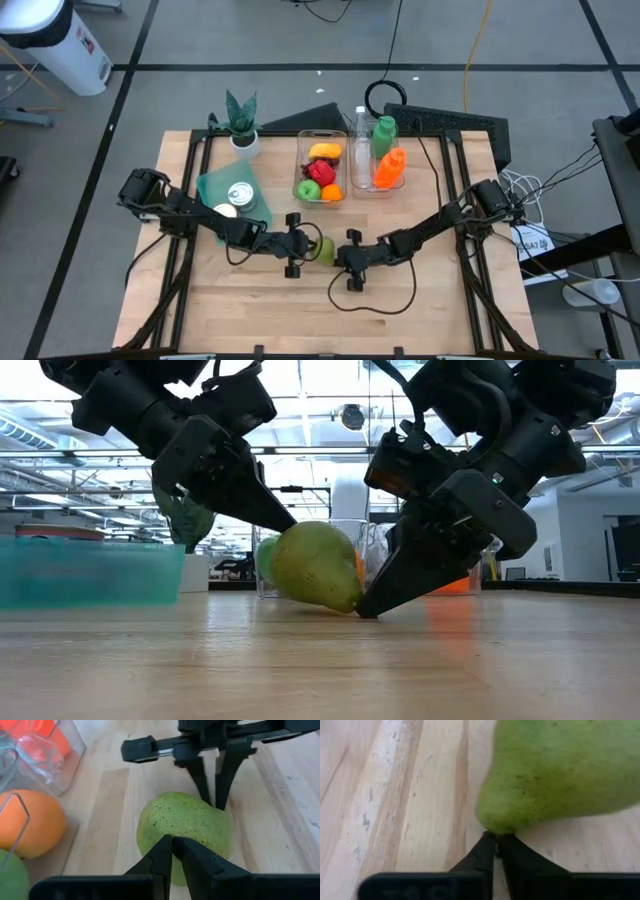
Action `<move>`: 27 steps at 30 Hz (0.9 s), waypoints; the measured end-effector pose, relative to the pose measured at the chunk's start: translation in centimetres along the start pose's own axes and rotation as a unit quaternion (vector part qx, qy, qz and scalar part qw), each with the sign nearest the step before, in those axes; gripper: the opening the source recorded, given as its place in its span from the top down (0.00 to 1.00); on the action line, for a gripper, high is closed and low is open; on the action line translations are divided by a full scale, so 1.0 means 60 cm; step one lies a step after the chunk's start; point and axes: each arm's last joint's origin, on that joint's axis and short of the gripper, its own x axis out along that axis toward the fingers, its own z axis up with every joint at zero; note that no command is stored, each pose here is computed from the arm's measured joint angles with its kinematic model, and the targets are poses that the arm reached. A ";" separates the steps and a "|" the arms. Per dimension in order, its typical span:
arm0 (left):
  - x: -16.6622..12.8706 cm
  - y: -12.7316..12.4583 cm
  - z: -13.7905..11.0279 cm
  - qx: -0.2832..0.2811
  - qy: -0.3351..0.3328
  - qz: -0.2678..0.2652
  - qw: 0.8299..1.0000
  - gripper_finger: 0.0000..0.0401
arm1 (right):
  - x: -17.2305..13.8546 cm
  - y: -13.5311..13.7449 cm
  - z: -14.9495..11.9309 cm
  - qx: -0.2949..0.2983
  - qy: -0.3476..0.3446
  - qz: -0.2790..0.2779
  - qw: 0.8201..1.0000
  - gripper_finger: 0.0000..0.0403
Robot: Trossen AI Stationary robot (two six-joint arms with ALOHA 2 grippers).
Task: Pick & Place Food Item
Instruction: Put the pear into the left transparent bin
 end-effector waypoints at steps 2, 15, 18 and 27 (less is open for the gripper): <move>0.000 0.000 0.000 0.000 0.001 0.000 1.000 0.88 | 0.000 0.000 0.000 -0.008 0.001 0.004 1.000 0.98; 0.001 -0.004 -0.004 0.026 0.006 0.001 1.000 0.88 | -0.047 0.023 0.024 -0.067 -0.043 0.008 0.997 1.00; 0.001 -0.001 -0.002 0.022 0.002 0.013 1.000 0.88 | -0.068 0.029 0.035 -0.072 -0.056 0.014 0.996 1.00; -0.008 0.005 0.003 0.020 -0.001 0.059 0.998 0.88 | -0.130 0.032 0.069 -0.083 -0.107 0.026 0.990 1.00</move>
